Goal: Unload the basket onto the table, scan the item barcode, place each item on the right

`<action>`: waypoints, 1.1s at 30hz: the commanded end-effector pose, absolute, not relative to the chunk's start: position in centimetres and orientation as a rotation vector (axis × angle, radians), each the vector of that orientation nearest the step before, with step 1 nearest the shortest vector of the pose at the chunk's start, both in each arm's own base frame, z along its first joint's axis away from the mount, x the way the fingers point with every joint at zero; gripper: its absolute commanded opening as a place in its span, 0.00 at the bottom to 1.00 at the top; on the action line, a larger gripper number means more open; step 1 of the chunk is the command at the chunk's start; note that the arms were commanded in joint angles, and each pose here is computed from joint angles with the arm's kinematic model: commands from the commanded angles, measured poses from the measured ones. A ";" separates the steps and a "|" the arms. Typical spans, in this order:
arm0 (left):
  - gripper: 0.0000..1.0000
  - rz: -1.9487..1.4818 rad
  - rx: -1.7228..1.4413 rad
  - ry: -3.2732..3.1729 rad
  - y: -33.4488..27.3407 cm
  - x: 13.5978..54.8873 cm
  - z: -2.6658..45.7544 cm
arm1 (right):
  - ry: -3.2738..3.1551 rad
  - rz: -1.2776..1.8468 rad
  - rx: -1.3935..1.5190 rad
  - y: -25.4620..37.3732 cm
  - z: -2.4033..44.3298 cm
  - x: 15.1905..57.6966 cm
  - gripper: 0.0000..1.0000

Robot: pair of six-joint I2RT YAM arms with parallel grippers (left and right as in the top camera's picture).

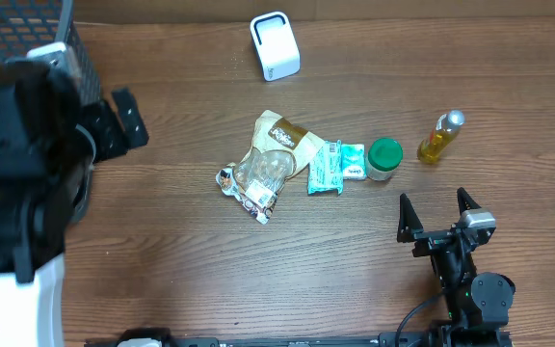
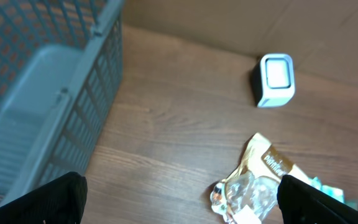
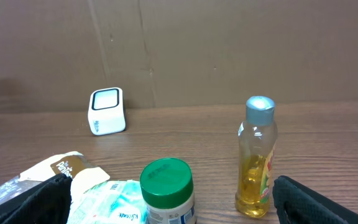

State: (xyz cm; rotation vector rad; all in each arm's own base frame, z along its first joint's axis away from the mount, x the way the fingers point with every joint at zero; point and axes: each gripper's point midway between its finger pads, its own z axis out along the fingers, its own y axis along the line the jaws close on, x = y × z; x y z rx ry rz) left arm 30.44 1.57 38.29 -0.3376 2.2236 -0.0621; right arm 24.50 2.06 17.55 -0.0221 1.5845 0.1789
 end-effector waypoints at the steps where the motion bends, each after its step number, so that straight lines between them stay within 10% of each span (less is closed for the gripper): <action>1: 1.00 -0.065 -0.322 2.178 1.4 29.5 39.7 | 1.583 0.181 -0.031 2.2 17.3 24.5 1.00; 11: 1.00 -0.061 -0.326 2.229 1.4 29.4 37.8 | 1.583 0.181 -0.031 2.2 17.3 24.5 1.00; 33: 1.00 0.108 -0.378 2.717 2.4 18.8 15.1 | 1.583 0.181 -0.031 2.2 17.3 24.5 1.00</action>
